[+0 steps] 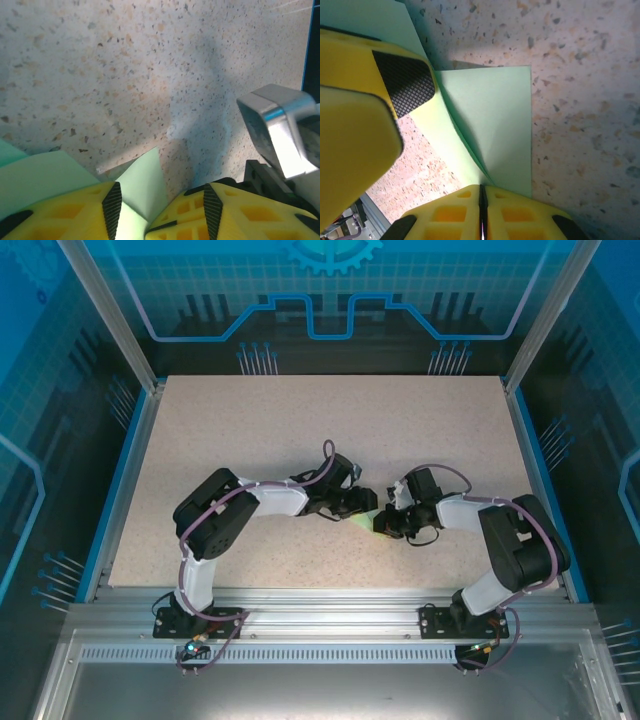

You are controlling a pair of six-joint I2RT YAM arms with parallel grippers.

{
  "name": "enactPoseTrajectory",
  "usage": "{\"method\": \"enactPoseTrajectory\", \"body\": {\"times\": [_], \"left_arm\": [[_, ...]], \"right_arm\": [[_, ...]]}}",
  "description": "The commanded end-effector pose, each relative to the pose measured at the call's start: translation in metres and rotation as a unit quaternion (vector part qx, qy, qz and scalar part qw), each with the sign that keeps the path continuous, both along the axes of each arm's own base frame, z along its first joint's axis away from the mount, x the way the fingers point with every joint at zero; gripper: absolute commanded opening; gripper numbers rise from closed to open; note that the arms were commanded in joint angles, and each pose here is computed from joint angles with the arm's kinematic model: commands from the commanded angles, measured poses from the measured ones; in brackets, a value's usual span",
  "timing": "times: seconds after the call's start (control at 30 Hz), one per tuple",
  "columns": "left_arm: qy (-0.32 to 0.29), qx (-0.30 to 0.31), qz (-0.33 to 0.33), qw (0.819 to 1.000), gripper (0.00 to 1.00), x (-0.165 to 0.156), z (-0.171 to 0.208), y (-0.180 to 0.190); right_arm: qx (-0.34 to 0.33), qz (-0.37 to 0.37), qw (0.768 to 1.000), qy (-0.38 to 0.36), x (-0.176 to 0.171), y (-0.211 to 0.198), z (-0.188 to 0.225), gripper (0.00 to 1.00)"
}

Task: Fold a paper plane with a square sheet of paper (pick it up from the middle)
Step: Fold the wing for the fifth time at the center of the table.

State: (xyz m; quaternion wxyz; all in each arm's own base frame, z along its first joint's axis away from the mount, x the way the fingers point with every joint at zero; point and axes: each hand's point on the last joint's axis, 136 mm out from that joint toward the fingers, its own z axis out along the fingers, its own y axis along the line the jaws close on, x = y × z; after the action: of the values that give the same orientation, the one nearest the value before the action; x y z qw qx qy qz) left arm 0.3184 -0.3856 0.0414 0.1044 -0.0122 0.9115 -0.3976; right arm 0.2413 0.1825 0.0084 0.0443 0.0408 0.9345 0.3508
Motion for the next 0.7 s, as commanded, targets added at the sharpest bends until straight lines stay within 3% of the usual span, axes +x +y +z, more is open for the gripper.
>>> {"method": "enactPoseTrajectory", "body": {"times": [0.0,0.23,0.47,0.67], "left_arm": [[-0.034,-0.014,-0.014,0.999,0.53,0.009,0.035,0.002],[-0.064,-0.035,-0.010,0.997,0.59,0.003,0.067,0.014],[-0.057,-0.057,-0.006,0.997,0.59,-0.015,0.054,0.013],[-0.060,-0.019,0.018,0.998,0.58,-0.014,0.027,0.016]], "right_arm": [[-0.036,-0.011,0.998,0.045,-0.016,-0.011,-0.024,0.08],[-0.027,-0.014,0.998,0.047,-0.012,-0.007,-0.023,0.08],[-0.026,-0.016,0.998,0.051,-0.012,-0.006,-0.025,0.08],[-0.028,-0.017,0.998,0.054,-0.012,-0.007,-0.027,0.08]]}}
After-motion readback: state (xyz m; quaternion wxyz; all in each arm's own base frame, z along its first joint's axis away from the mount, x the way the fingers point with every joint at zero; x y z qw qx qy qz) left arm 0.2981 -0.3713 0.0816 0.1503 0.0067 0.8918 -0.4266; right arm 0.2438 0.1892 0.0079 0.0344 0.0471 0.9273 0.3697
